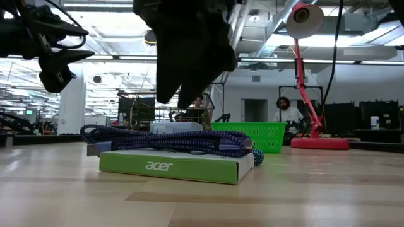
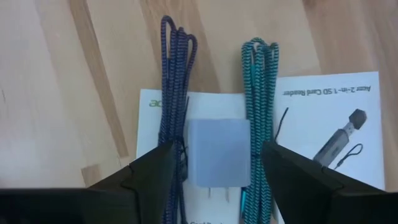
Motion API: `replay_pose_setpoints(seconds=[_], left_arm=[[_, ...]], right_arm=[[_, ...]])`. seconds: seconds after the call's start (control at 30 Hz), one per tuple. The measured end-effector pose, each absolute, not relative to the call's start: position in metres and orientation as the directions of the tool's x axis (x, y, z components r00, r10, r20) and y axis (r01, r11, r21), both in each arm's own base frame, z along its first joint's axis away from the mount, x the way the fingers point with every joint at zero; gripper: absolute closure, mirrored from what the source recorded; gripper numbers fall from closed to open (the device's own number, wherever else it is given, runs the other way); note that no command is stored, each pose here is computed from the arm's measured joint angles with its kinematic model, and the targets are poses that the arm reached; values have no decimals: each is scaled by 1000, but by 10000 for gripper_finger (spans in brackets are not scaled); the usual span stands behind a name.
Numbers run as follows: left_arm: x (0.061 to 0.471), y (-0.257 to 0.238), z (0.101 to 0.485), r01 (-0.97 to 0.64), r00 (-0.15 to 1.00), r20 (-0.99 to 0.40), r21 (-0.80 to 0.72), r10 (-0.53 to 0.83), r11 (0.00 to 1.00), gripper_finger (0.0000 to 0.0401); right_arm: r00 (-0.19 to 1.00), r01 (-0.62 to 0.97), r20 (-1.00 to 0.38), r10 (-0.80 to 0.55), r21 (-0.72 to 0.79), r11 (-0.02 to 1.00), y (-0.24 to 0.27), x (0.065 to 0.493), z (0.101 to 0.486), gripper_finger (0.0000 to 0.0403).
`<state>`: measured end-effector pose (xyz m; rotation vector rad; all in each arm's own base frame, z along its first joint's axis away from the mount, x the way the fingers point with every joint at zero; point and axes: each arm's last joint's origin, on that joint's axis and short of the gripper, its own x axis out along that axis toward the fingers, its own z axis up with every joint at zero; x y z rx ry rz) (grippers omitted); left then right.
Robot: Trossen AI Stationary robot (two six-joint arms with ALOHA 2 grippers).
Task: Pick and place items into bin
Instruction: Put the white charger adapter into the wire basket
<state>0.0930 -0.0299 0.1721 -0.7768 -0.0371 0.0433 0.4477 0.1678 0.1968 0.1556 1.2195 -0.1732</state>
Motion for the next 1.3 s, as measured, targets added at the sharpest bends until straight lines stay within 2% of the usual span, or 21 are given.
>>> replay_pose_setpoints(seconds=[0.57,0.9,1.3], left_arm=[[93,-30,172,-21,999,17,-701,46,713,243],[93,-30,172,-21,999,17,-701,46,713,243],[93,-30,172,-21,999,18,-704,47,710,243]], right_arm=[[332,181,-942,-46,15,983,167,449,194,162],[267,179,-963,-49,-1,984,163,442,169,163],[281,183,-959,-39,13,983,152,447,168,169]])
